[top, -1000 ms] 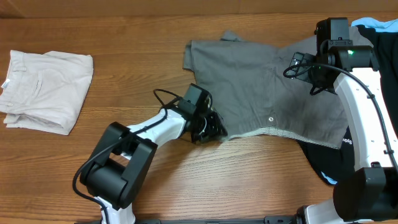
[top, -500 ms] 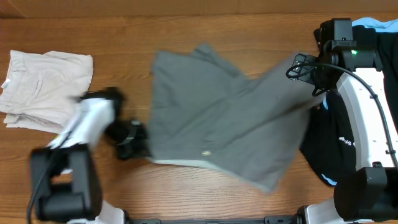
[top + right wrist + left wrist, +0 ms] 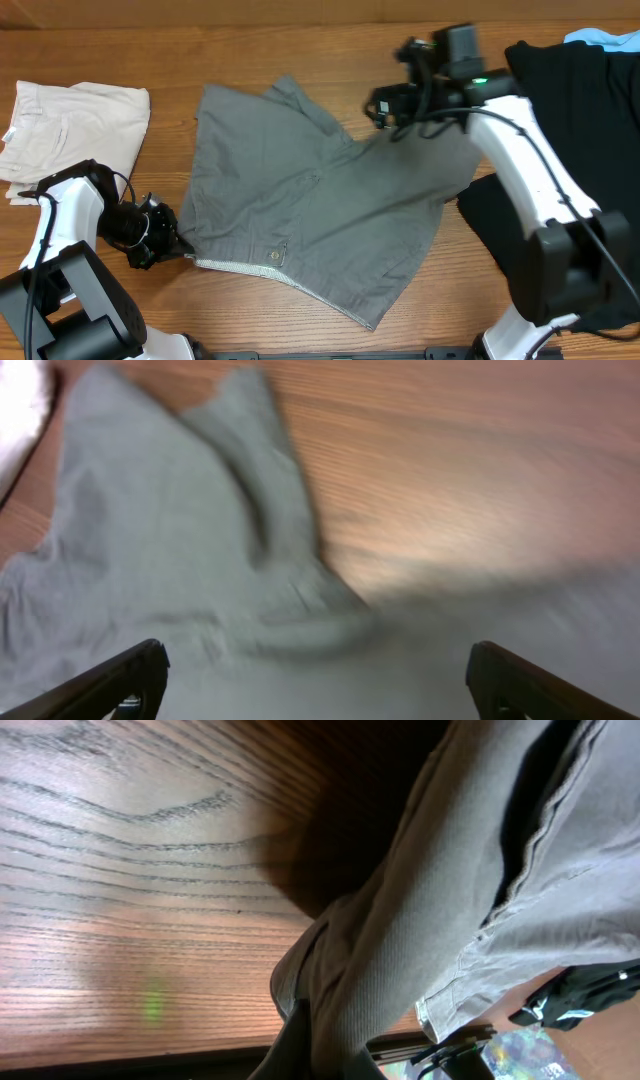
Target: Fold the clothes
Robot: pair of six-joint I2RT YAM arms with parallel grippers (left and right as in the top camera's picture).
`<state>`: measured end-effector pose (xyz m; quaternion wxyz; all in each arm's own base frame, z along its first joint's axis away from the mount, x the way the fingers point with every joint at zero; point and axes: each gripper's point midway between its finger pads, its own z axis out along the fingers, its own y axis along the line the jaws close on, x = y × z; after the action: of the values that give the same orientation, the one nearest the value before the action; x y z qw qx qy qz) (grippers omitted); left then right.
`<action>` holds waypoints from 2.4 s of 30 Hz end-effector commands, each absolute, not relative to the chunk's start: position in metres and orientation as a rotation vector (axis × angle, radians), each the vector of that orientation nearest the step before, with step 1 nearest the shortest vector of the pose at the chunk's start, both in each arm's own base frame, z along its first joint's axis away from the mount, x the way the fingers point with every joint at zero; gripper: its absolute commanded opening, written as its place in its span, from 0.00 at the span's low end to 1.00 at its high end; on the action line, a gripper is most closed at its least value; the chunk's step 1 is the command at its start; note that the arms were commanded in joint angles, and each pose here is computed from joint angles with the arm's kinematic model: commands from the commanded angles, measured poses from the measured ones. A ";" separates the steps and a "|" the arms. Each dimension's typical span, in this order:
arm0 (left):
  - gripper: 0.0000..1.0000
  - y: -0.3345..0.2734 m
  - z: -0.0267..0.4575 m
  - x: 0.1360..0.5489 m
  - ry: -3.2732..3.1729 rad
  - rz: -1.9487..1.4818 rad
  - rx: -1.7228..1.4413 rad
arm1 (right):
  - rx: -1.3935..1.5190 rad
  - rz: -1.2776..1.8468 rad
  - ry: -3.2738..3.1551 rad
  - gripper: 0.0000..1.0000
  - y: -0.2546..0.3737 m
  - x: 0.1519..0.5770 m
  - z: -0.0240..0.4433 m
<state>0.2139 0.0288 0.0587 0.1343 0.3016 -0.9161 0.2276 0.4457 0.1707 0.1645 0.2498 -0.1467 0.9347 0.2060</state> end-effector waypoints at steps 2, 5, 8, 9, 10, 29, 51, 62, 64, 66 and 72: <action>0.04 0.024 0.062 0.218 -2.691 0.685 0.829 | -0.589 0.518 2.395 1.00 0.220 0.472 0.160; 0.04 0.025 0.062 0.218 -2.693 0.685 0.829 | -0.608 0.431 2.305 1.00 0.240 0.497 0.149; 0.04 0.025 0.062 0.219 -2.698 0.685 0.829 | -0.624 0.413 2.242 1.00 0.261 0.513 0.133; 0.04 0.025 0.062 0.220 -2.701 0.685 0.829 | -0.632 0.419 2.225 1.00 0.268 0.517 0.127; 0.04 0.025 0.061 0.220 -2.702 0.685 0.829 | -0.638 0.423 2.213 1.00 0.274 0.520 0.119; 0.04 0.026 0.061 0.222 -2.713 0.685 0.829 | -0.669 0.467 2.026 0.77 0.354 0.559 0.041; 0.04 0.027 0.061 0.222 -2.714 0.685 0.828 | -0.564 0.423 2.117 0.04 0.336 0.563 0.027; 0.04 0.027 0.061 0.222 -2.714 0.685 0.828 | -0.388 0.367 2.166 0.04 0.300 0.581 0.025; 0.04 0.027 0.061 0.223 -2.716 0.685 0.828 | -0.291 0.333 2.158 0.04 0.284 0.592 0.035; 0.04 0.027 0.060 0.224 -2.721 0.685 0.829 | -0.225 0.288 2.126 0.04 0.264 0.607 0.053; 0.04 0.022 0.063 0.244 -2.772 0.811 0.839 | -0.033 0.120 2.086 0.04 0.173 0.652 0.112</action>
<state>0.2276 0.0311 0.0553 0.1036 0.2930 -0.9219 0.2315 0.6099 0.2403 0.0392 0.4411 -0.0884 0.8881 0.0943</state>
